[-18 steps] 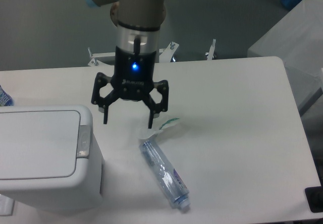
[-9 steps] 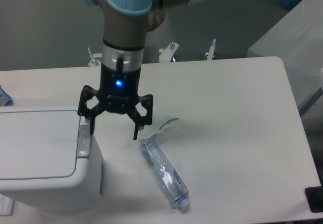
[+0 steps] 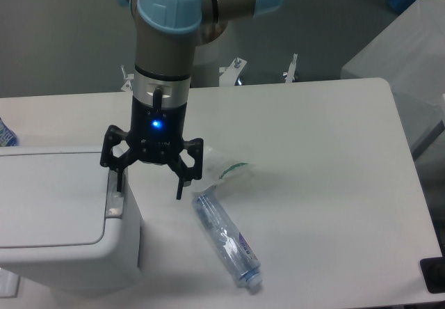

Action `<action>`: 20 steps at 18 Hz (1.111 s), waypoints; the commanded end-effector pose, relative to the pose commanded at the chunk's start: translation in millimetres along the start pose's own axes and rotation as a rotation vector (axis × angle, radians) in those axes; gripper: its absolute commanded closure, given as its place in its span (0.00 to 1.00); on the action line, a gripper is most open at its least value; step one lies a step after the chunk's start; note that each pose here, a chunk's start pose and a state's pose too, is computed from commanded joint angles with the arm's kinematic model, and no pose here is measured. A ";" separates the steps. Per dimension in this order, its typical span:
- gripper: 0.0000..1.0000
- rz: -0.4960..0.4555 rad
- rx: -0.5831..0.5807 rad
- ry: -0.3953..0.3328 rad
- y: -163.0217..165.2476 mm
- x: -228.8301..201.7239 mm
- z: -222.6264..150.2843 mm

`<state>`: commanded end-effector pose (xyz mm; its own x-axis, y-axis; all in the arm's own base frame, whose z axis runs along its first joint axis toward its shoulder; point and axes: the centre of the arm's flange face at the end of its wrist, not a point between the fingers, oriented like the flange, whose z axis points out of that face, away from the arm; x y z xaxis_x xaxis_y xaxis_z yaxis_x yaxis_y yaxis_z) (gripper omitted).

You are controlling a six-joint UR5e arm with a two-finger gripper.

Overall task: Open the trash can
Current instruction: 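Press the gripper finger on the lid edge to pop the lid open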

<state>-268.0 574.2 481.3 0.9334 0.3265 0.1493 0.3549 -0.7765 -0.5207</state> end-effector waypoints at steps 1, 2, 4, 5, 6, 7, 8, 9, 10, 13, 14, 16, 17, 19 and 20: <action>0.00 0.000 0.000 0.000 0.0 0.0 0.0; 0.00 0.000 0.000 0.000 0.0 0.0 0.0; 0.00 0.000 0.000 0.000 0.0 0.0 0.0; 0.00 0.000 -0.001 0.000 0.1 -0.3 1.0; 0.00 -0.001 -0.003 0.001 0.2 -0.6 2.0; 0.00 -0.001 -0.004 0.001 0.3 -0.9 3.0; 0.00 -0.002 -0.006 0.001 0.4 -1.2 4.0; 0.00 -0.002 -0.006 0.001 0.4 -1.2 4.0; 0.00 -0.002 -0.006 0.000 0.4 -1.4 4.0; 0.00 -0.002 -0.006 0.000 0.4 -1.4 4.0; 0.00 -0.002 -0.006 0.000 0.4 -1.4 4.0; 0.00 -0.002 -0.006 0.000 0.4 -1.4 4.0; 0.00 -0.002 -0.006 0.000 0.4 -1.4 4.0; 0.00 -0.002 -0.006 0.000 0.4 -1.4 4.0; 0.00 -0.002 -0.006 0.000 0.4 -1.4 4.0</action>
<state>-269.4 575.6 477.5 0.9327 0.3280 0.1502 0.3569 -0.7791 -0.5153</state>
